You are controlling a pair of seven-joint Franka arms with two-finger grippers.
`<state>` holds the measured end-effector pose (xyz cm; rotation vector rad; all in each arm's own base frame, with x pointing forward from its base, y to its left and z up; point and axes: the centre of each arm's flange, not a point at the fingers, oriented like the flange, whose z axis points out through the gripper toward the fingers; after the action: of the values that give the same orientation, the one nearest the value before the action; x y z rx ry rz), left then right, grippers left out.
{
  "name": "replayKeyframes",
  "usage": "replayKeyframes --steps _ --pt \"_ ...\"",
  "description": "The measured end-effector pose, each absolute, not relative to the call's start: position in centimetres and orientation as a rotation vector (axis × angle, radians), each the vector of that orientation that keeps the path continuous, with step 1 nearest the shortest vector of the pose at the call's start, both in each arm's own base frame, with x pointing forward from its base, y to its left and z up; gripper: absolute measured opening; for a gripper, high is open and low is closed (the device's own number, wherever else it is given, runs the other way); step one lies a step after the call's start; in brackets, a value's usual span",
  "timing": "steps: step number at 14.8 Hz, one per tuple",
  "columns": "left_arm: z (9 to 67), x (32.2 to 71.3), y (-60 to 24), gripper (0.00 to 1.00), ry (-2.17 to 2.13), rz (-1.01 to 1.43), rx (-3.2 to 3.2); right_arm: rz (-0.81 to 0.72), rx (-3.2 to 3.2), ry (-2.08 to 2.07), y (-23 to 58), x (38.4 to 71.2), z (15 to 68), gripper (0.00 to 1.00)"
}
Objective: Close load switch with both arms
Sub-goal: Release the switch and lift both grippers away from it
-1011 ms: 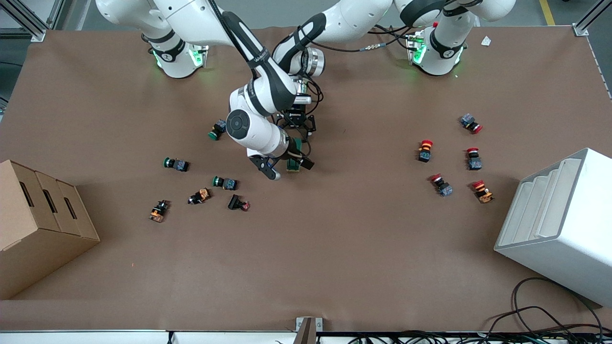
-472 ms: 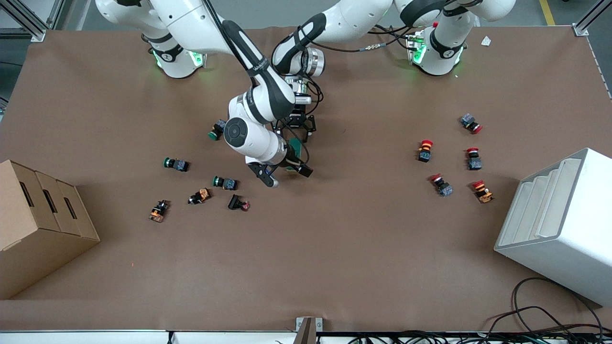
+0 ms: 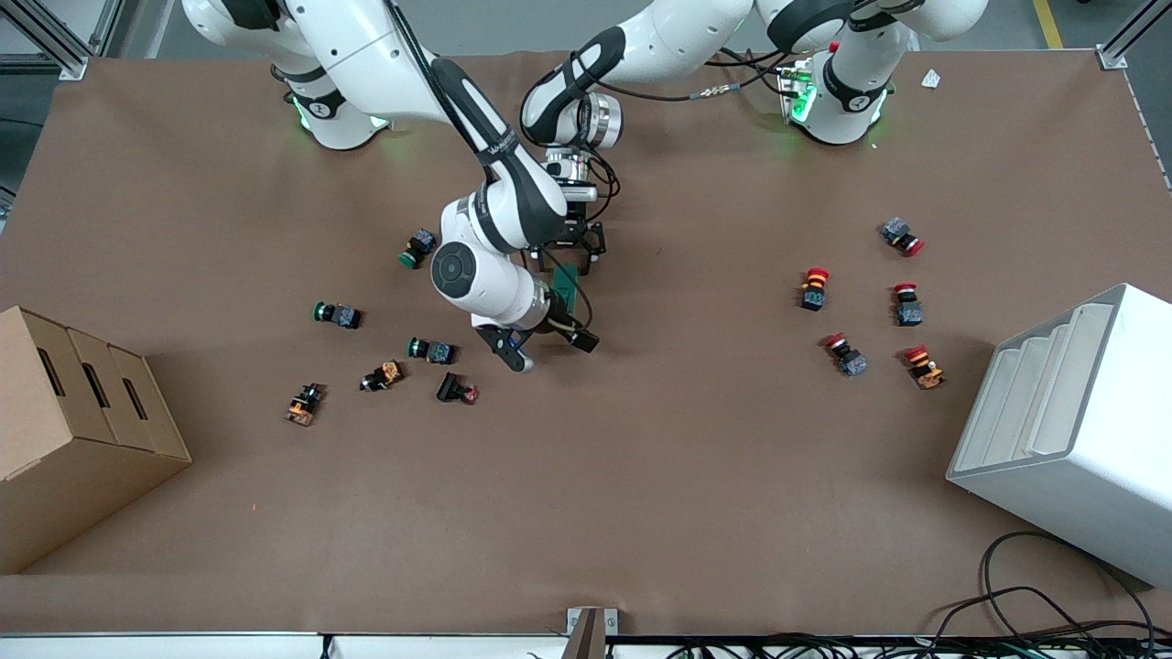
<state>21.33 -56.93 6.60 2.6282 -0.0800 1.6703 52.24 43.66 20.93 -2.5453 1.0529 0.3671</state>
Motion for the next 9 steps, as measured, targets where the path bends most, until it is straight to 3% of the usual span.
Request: replayKeyframes --steps 6,9 --pt "6.9 21.8 -57.0 0.99 -0.064 1.674 2.625 0.353 -2.540 1.055 43.6 53.4 20.7 1.00" --pt "7.4 22.2 -57.3 0.99 -0.051 1.676 2.630 0.328 -2.604 1.019 40.9 56.1 21.6 1.00"
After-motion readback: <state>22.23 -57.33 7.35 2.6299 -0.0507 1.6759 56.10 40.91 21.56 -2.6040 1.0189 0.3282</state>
